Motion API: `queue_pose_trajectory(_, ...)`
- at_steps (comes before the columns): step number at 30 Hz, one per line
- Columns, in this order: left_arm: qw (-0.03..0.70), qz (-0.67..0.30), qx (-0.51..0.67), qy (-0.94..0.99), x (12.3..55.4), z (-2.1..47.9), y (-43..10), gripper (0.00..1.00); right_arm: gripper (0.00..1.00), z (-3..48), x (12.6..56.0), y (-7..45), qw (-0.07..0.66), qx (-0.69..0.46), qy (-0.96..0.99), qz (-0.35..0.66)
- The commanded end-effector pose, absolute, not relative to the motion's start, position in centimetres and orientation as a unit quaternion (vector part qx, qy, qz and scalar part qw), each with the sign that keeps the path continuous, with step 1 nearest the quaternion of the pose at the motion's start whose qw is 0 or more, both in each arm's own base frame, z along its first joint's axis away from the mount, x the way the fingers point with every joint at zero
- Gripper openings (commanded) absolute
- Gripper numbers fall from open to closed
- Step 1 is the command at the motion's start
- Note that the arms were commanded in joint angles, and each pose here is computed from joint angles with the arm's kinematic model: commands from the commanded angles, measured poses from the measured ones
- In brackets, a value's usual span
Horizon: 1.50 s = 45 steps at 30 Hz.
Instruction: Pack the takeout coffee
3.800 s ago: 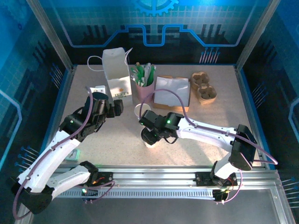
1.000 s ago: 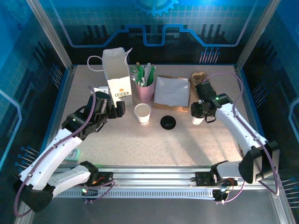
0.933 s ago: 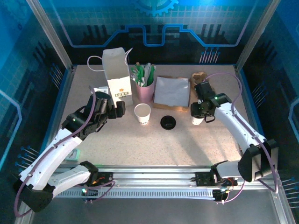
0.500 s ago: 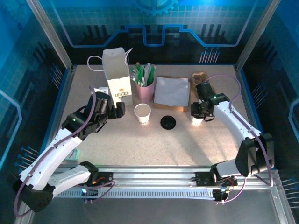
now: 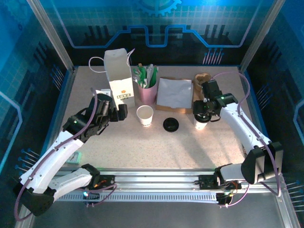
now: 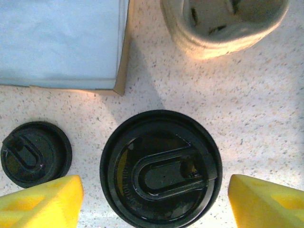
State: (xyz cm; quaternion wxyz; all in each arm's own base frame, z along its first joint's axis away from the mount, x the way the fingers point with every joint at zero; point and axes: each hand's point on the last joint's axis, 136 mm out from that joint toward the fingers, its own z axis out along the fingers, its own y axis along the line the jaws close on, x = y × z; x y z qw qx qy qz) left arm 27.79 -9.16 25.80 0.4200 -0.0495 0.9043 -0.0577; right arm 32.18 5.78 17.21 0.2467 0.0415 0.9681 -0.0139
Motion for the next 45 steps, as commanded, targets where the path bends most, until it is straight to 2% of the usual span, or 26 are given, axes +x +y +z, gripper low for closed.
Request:
queue_pose_trajectory(1,0.431,-0.069,-0.041,0.899,27.7,28.0,-9.4,0.99,0.81,19.7,32.2,6.3,0.267,0.029,0.963,-0.021)
queue_pose_trajectory(5,0.441,-0.061,-0.033,0.895,27.6,29.2,-9.0,0.99,0.82,21.4,31.6,10.9,0.289,-0.032,0.957,0.012)
queue_pose_trajectory(7,0.448,-0.04,-0.03,0.892,27.5,29.6,-8.2,0.99,0.84,21.2,30.9,13.8,0.273,-0.074,0.959,0.021)
queue_pose_trajectory(11,0.47,-0.008,-0.047,0.881,27.3,29.4,-6.2,0.99,0.86,18.4,29.9,18.6,0.232,-0.137,0.962,0.039)
queue_pose_trajectory(17,0.512,-0.019,-0.082,0.855,26.7,28.1,-5.0,0.99,0.87,13.0,29.4,21.5,0.183,-0.182,0.966,0.019)
queue_pose_trajectory(22,0.541,-0.041,-0.084,0.836,26.4,28.3,-5.0,0.99,0.88,9.5,29.7,22.2,0.157,-0.198,0.968,0.004)
queue_pose_trajectory(29,0.528,-0.031,-0.075,0.845,26.9,27.4,-5.3,0.99,0.89,5.9,30.2,22.0,0.136,-0.211,0.968,-0.016)
queue_pose_trajectory(45,0.514,-0.024,-0.069,0.855,27.4,26.6,-5.4,0.99,0.85,2.8,32.7,21.0,0.129,-0.2,0.971,-0.021)
